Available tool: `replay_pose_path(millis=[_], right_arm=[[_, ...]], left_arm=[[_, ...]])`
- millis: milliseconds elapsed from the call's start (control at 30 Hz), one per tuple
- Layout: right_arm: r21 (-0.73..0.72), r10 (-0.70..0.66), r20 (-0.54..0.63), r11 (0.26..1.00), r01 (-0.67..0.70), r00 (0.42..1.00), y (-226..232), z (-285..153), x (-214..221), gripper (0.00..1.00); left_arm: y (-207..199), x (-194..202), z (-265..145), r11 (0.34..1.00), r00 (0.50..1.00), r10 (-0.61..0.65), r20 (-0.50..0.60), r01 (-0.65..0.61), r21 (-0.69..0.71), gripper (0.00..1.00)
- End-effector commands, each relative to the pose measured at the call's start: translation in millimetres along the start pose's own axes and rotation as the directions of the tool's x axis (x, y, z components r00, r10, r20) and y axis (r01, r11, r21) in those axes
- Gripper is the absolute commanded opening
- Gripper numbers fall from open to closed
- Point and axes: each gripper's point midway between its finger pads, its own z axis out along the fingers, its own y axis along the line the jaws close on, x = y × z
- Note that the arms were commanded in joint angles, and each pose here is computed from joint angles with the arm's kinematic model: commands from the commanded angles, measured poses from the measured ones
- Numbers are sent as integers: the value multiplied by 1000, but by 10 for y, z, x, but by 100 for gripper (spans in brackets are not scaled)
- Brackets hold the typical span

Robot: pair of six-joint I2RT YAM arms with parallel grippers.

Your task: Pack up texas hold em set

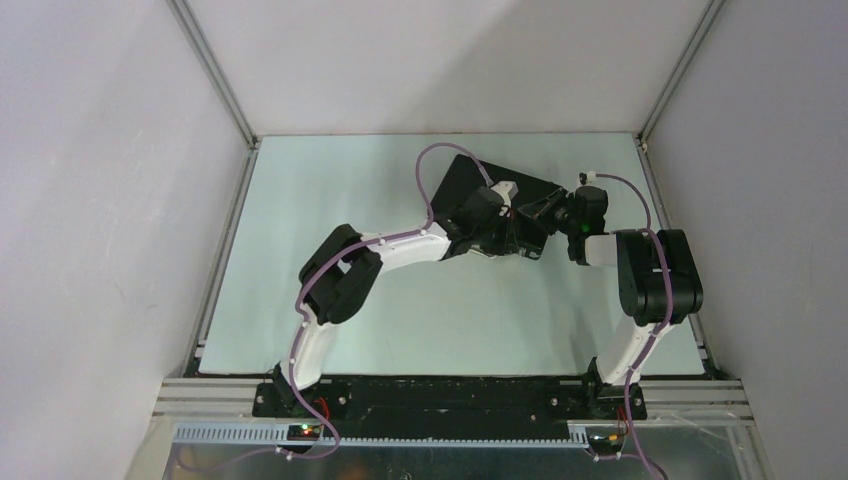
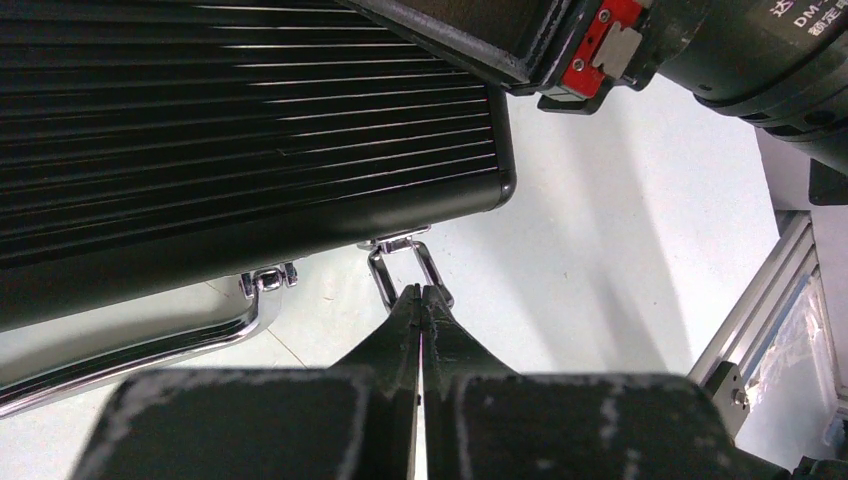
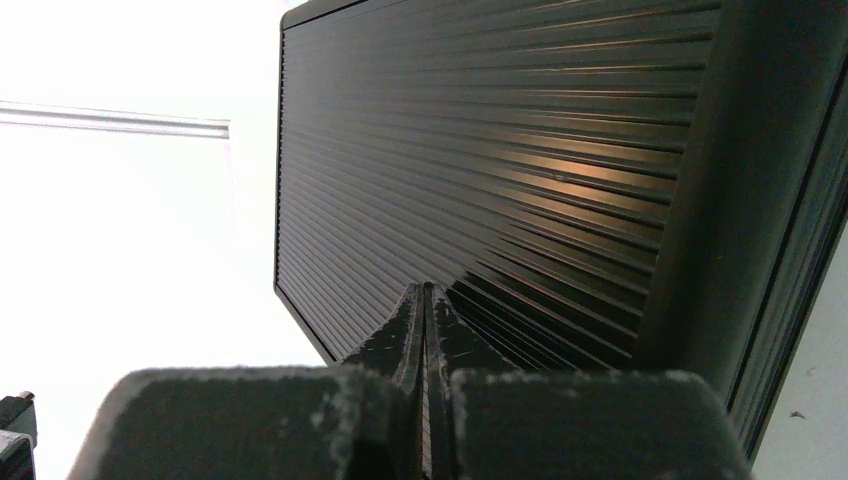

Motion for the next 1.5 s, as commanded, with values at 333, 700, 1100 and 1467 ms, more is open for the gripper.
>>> replay_pose_path(millis=[333,700,1100,1467], right_arm=[[144,44,-55,989,-35,998,-467,-25,244,0],[144,42,-56,989,-33,998,-467,-24,245,0],[142,39,-55,989,-31,998,-463,-21,244,0],[143,40,-54,989,-32,998,-467,-22,241,0]], left_arm=[[154,263,63,1000,998,-11,-58,9,-28,0],[328,519,115,997,993,-38,-111,31,-64,0],[511,661,195,993,991,-41,-129,26,-111,0],[537,451,-152,984,999,18,-48,-26,-175,0]])
